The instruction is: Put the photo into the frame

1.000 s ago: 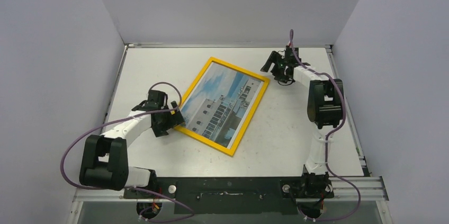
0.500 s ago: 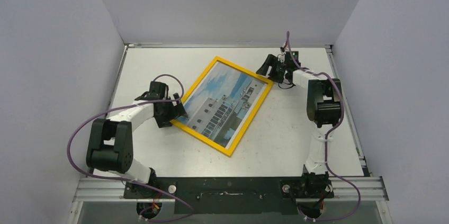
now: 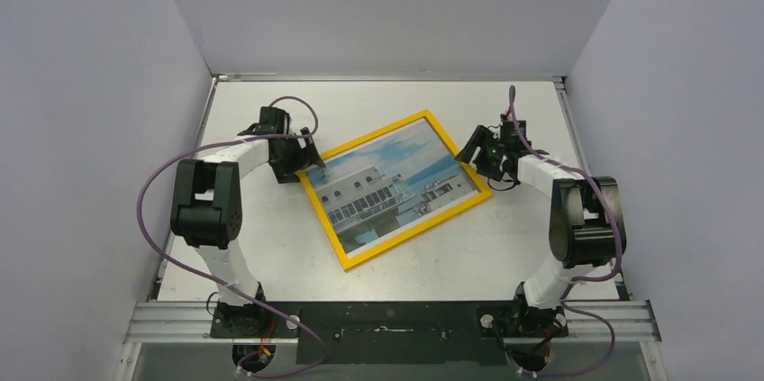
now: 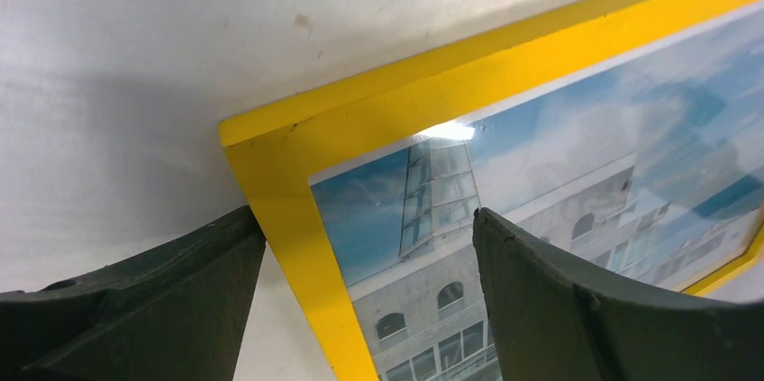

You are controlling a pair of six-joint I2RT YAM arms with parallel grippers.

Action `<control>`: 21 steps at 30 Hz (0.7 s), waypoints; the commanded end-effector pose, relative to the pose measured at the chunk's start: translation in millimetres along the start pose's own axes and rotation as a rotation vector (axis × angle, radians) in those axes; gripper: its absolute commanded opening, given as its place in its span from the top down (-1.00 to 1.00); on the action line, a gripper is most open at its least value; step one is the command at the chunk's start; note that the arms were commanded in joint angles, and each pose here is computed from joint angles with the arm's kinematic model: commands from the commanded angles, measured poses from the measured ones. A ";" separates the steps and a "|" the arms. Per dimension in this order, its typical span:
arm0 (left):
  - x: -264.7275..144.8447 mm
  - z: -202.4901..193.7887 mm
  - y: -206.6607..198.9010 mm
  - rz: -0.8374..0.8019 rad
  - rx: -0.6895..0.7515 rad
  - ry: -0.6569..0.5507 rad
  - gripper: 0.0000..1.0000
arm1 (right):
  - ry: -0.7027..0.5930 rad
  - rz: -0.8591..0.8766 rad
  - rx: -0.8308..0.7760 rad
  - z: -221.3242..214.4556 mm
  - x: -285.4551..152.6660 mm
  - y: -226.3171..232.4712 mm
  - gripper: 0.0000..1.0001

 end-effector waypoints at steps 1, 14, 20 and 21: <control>17.4 15.3 -42.2 -0.159 0.034 0.044 -0.65 | 0.017 0.038 0.070 -13.8 -23.9 23.4 -0.44; 37.4 60.1 -80.6 -0.210 0.067 -0.006 -0.64 | 0.049 0.105 0.104 -30.8 -42.2 37.0 -0.42; -6.5 80.0 -81.0 -0.118 0.151 -0.138 -0.64 | -0.033 0.038 0.049 7.0 -86.6 49.4 -0.46; -16.3 80.6 -81.1 -0.108 0.162 -0.153 -0.64 | -0.045 0.004 0.039 11.6 -94.3 48.0 -0.46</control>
Point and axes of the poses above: each gripper's point midway between its finger pads, its own x axis out along the fingers, its own y axis along the line the jaws close on, z = x × y, the point moved 5 cm from there along -x, back along the fingers, and after that the axes turned 13 degrees about -x, right-handed, at the moved point
